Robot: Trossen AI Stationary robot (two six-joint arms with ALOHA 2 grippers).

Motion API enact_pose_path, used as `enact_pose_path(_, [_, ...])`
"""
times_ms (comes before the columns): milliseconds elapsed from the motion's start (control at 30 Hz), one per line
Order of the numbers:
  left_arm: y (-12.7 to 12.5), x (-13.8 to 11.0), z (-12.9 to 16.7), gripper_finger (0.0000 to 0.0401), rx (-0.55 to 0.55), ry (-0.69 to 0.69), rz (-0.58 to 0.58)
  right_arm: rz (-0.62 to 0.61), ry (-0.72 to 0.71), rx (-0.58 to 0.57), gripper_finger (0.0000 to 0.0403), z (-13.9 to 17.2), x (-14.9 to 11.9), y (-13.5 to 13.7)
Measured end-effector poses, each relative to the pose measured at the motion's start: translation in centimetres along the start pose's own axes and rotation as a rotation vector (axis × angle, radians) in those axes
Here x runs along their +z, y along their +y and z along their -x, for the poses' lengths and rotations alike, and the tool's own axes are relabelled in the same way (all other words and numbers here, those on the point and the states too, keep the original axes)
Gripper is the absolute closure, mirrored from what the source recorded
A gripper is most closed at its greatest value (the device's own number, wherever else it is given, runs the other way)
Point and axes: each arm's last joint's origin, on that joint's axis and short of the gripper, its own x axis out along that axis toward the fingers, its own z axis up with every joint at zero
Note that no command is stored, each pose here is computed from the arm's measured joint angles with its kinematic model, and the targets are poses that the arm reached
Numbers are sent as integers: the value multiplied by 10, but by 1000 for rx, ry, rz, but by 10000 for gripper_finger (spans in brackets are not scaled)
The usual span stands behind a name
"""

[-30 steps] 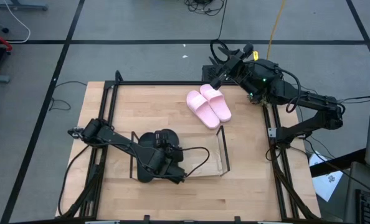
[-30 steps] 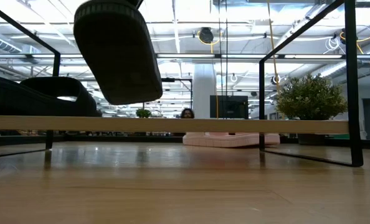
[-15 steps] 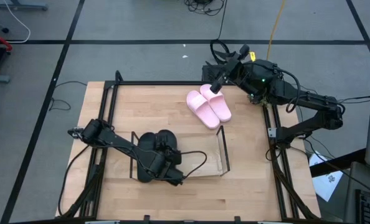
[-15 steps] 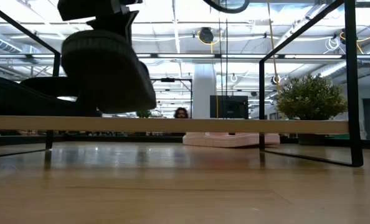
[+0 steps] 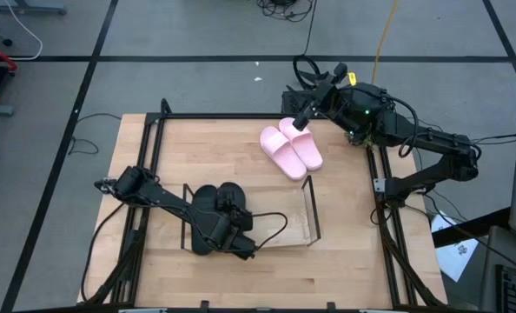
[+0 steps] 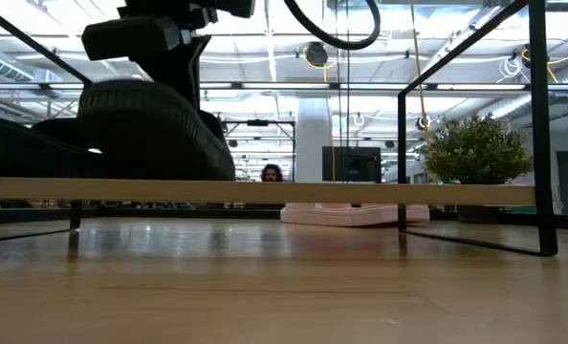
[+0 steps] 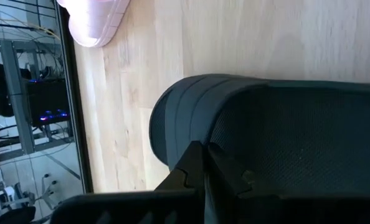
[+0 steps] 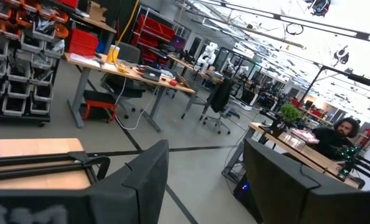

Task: Pick and place slides into the shelf
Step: Put the black slides on the shelf

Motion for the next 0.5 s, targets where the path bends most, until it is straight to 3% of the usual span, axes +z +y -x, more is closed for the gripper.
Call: enact_pose_path(500, [-9,-2,-8,401,-44,-2,10,0,0,0,206,0,0,0])
